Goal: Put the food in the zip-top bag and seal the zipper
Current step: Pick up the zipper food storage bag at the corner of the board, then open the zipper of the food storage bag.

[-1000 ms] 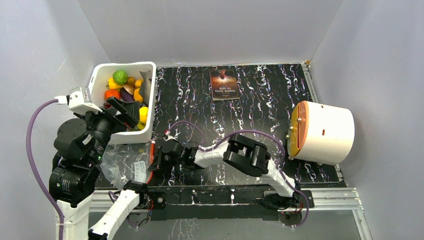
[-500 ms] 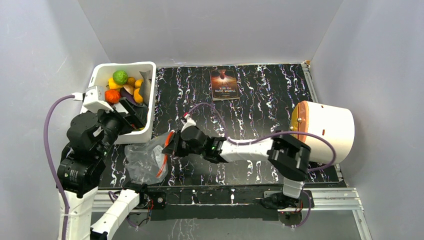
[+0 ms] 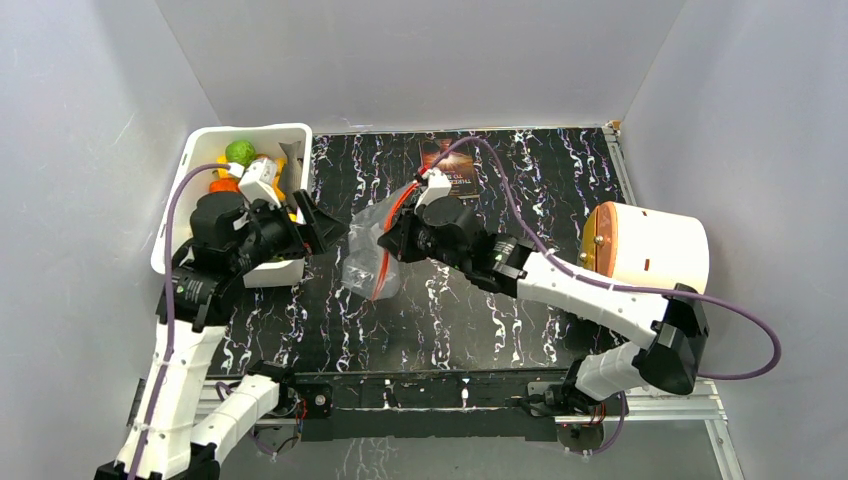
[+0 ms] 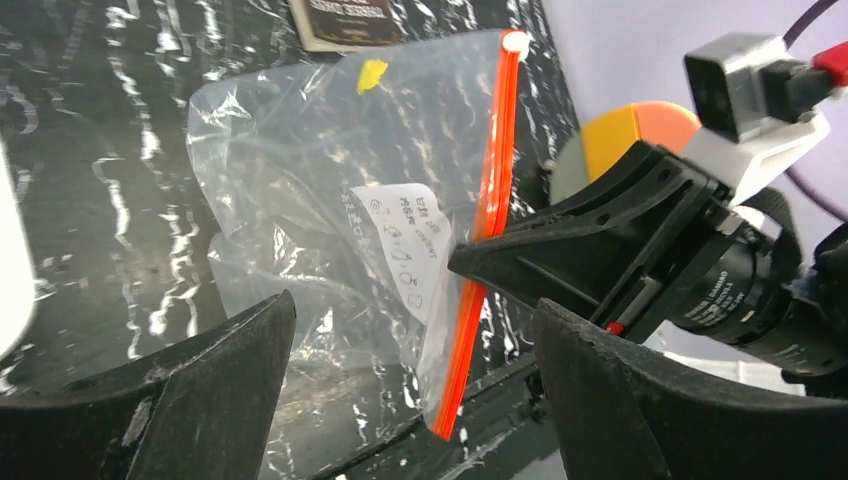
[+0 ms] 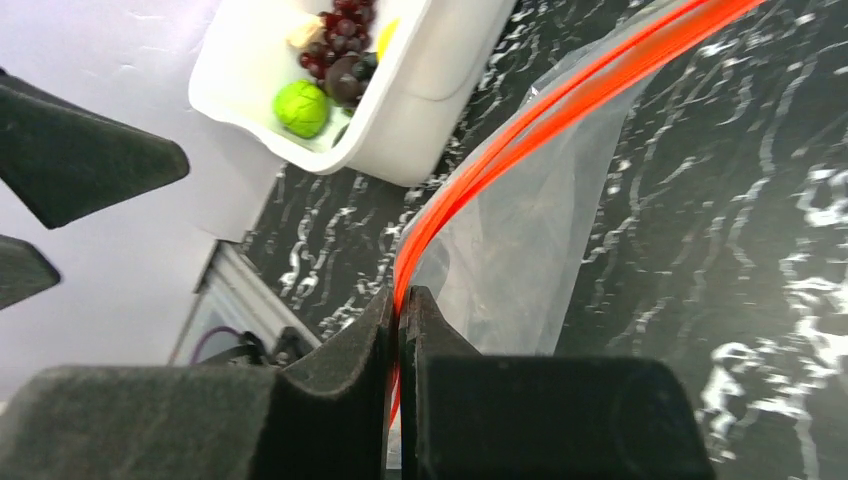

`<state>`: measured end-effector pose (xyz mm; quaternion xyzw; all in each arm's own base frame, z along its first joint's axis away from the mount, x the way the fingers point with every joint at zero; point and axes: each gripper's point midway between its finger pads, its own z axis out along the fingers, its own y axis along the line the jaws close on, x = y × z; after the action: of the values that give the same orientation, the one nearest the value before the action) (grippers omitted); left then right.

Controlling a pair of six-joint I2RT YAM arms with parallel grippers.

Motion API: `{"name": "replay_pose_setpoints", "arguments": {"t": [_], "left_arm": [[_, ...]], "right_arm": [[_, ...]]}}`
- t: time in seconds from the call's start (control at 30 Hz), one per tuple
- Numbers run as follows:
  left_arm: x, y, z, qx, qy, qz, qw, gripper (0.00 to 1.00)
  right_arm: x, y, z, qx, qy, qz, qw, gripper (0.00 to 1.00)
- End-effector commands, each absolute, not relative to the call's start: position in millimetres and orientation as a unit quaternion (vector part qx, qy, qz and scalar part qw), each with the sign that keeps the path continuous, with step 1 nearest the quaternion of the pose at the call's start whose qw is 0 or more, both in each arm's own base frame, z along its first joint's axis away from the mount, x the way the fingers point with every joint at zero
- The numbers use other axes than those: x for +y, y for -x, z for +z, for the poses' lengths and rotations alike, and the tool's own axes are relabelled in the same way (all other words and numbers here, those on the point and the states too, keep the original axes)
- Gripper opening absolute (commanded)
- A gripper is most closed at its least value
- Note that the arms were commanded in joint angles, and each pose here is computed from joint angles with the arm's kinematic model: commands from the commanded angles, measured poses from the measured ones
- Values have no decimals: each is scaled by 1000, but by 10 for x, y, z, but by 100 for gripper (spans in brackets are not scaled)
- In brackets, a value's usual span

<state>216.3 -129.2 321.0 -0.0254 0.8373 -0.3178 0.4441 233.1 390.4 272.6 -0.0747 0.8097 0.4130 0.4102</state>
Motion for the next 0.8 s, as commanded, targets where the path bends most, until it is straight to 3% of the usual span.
{"name": "replay_pose_setpoints", "arguments": {"t": [0.0,0.1,0.37,0.53,0.77], "left_arm": [[-1608,-2211,3261,814,-11,-399,421,87],[-1684,-2294,3150,810,-10,-417,412,87],[-1840,-2468,2705,820,5,-445,361,85],[-1986,-2505,2432,819,6,-478,318,77],[-2191,-2507,2219,823,-9,-496,277,76]], "right_arm": [[3550,-2395,2945,814,155,320,460,0],[3460,-2399,2850,825,174,285,455,3],[3603,-2232,2245,828,220,315,409,4],[3695,-2116,2225,809,235,360,400,6],[3711,-2089,2239,800,237,375,405,6]]}}
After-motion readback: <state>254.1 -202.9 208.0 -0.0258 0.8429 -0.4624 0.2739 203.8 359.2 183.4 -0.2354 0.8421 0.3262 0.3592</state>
